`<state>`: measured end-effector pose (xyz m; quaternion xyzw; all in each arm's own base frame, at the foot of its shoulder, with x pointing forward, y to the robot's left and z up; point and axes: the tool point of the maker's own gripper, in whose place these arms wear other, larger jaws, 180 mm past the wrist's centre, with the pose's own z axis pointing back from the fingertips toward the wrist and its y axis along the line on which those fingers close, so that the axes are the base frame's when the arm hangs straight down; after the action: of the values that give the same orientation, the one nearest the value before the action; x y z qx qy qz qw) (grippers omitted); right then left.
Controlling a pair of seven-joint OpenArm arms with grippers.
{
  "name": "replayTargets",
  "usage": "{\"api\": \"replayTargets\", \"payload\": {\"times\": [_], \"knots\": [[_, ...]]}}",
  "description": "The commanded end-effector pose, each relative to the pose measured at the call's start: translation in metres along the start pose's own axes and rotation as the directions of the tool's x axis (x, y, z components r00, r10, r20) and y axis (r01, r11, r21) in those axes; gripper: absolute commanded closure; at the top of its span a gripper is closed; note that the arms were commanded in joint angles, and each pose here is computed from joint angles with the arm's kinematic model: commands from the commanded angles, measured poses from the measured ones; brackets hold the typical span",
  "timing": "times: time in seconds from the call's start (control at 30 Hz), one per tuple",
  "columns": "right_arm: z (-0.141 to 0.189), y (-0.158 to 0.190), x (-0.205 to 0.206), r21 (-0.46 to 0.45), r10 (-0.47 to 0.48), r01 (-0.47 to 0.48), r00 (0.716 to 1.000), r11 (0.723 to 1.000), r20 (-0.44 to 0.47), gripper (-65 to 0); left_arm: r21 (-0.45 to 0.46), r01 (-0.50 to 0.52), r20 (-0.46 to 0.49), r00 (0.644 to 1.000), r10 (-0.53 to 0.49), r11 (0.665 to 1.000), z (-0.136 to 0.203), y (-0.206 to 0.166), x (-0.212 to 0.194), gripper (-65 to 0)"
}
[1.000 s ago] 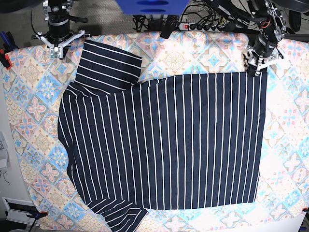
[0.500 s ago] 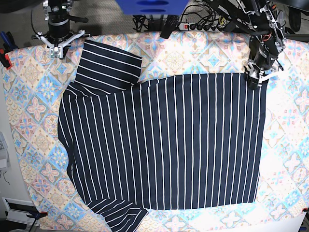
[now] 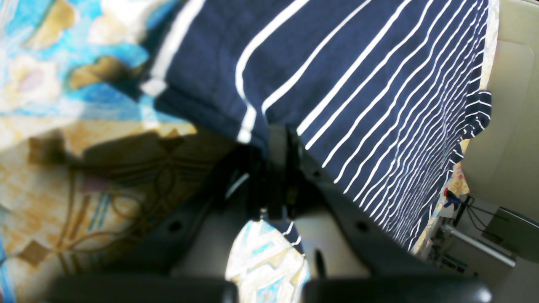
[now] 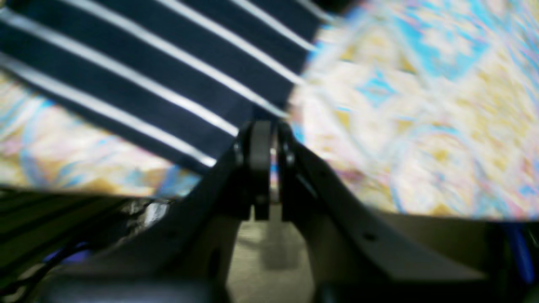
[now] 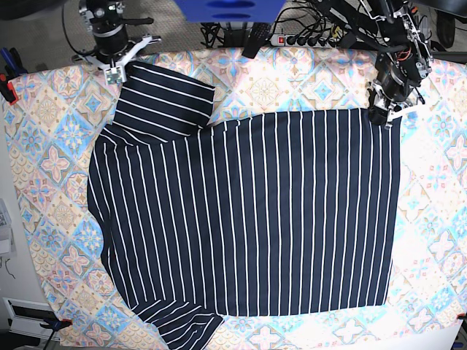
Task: Fold the T-shirt properly
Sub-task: 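Lower the left gripper onto the striped shirt's shoulder corner and grasp, then lower the right gripper onto the folded sleeve corner and grasp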
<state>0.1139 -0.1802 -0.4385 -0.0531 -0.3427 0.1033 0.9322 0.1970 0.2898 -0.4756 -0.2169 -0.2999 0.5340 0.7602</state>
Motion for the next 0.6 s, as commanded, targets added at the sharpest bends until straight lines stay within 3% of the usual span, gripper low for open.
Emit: {"api": "replayTargets", "payload": {"times": [0.0,0.07,0.27,0.47,0.57], "knots": [[0.003,-0.001,0.006,-0.004,0.006,-0.006,1.000,1.000,0.023,-3.8,-0.001,0.009,-0.008,1.000,-0.009,1.000,0.001,-0.002,0.002,0.0],[0.000,0.001,0.010,0.003,0.000,0.000,0.999,1.000,0.032,-5.3,-0.001,0.009,-0.008,1.000,-0.009,1.000,0.001,-0.002,0.002,0.0],[-0.006,0.007,0.001,0.010,-0.012,0.013,0.998,1.000,-0.054,-17.5,0.000,0.013,-0.007,1.000,-0.013,1.000,0.002,-0.002,0.003,0.0],[-0.009,0.008,-0.002,0.008,-0.026,0.027,0.996,1.000,-0.081,-18.8,0.000,0.015,-0.009,1.000,-0.015,1.000,0.001,-0.002,0.002,0.0],[-0.017,0.009,-0.001,0.016,-0.084,0.086,0.991,0.996,-0.107,-18.9,0.000,0.016,-0.010,1.000,-0.016,1.000,0.001,-0.002,0.002,0.0]]}}
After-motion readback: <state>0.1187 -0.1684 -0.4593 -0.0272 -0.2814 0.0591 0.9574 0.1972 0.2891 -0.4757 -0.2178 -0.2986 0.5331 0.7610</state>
